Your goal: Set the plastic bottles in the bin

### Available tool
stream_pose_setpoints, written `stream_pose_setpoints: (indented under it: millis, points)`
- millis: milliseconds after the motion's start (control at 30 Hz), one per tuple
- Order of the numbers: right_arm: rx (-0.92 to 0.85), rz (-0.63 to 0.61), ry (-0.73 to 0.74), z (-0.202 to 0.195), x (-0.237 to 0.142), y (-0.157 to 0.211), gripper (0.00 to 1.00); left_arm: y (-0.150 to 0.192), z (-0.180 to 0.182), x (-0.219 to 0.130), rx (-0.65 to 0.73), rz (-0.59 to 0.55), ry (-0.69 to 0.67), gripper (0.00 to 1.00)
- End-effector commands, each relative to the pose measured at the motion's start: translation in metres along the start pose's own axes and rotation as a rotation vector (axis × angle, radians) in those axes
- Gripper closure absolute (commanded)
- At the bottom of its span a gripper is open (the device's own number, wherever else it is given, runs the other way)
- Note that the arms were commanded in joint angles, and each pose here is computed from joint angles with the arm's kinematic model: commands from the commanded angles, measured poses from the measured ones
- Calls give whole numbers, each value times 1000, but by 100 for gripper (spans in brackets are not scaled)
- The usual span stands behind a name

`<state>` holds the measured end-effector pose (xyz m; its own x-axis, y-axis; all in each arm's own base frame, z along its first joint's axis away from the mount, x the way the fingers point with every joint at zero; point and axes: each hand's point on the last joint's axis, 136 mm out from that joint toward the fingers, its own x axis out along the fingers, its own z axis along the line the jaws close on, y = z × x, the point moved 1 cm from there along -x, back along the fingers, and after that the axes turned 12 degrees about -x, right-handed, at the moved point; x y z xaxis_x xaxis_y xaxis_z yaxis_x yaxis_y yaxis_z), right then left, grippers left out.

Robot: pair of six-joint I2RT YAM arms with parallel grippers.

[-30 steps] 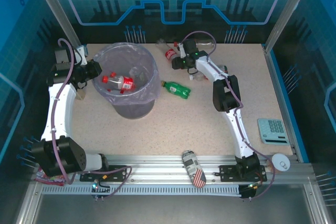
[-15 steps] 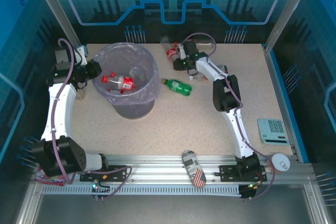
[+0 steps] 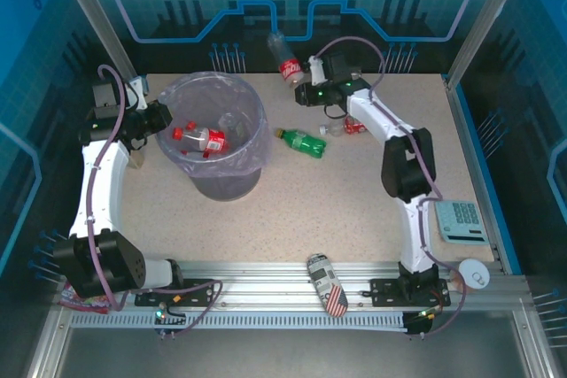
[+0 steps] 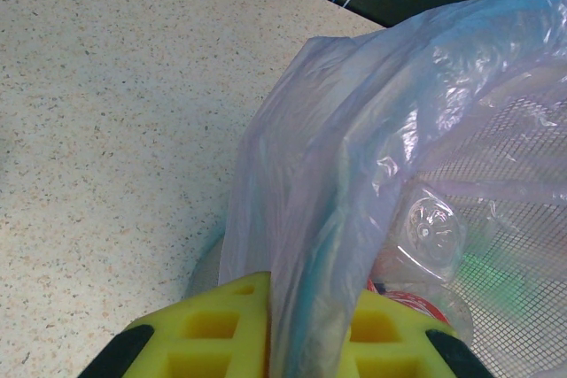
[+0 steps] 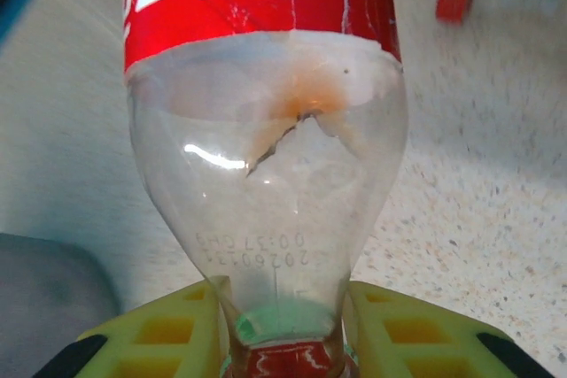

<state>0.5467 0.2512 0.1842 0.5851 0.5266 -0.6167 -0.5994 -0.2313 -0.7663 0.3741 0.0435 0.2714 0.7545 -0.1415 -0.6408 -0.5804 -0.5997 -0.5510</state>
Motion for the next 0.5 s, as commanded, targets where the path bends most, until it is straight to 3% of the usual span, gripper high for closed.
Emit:
stream_pose_setpoints:
  millis: [0,267,467]
  points:
    - [-29,-119,-57,21,-50,-37,68,29,-4,13,-8,115,35,100]
    - [-137,-232,-140,86,-139,-64,68,31,-17,17,9,138,46,100]
    - [-260,-253,-240,164,-166,-62,67,36,-30,21,33,170,53,100]
